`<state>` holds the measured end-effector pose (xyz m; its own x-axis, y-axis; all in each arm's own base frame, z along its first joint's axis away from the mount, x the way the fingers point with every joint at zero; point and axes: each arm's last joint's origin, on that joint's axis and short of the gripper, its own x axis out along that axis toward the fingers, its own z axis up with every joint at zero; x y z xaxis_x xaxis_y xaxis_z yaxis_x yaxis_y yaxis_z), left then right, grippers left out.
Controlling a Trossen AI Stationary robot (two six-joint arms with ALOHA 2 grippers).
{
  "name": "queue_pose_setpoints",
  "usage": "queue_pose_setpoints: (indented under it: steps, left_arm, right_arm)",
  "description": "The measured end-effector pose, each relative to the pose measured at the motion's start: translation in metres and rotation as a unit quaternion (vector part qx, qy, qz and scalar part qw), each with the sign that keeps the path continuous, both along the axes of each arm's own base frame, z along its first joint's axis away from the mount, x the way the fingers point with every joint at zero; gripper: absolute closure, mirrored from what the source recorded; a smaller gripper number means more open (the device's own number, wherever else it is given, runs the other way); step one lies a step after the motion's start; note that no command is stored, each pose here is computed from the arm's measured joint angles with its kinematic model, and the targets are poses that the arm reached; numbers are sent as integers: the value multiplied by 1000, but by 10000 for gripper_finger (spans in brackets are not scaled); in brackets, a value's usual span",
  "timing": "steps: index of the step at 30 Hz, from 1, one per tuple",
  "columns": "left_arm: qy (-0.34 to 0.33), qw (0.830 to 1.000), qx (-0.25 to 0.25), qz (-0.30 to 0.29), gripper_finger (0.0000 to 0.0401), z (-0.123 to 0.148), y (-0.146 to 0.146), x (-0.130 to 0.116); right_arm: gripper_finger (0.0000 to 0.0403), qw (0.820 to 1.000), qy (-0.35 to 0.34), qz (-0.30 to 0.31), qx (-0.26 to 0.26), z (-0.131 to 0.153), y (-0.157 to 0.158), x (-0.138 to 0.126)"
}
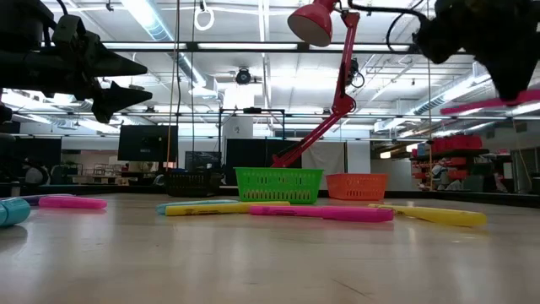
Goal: Pick & Place Markers
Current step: Put the pink pen into the black basket
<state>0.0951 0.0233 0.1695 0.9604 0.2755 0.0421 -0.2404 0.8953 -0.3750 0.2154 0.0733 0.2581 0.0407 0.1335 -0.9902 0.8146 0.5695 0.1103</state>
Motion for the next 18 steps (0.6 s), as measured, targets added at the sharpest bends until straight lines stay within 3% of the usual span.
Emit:
queue_pose_setpoints:
  steps: [6,13,18]
  left_arm:
    - [0,1000,0,0,105,0,0,0]
    - [0,1000,0,0,105,0,0,0]
    - [0,1000,0,0,105,0,0,0]
  right_arm:
    - [389,1000,8,8,-2,24,-1,-4]
    - [389,1000,6,14,-4,27,-2,-4]
    - [389,998,-31,27,-51,29,-8,2]
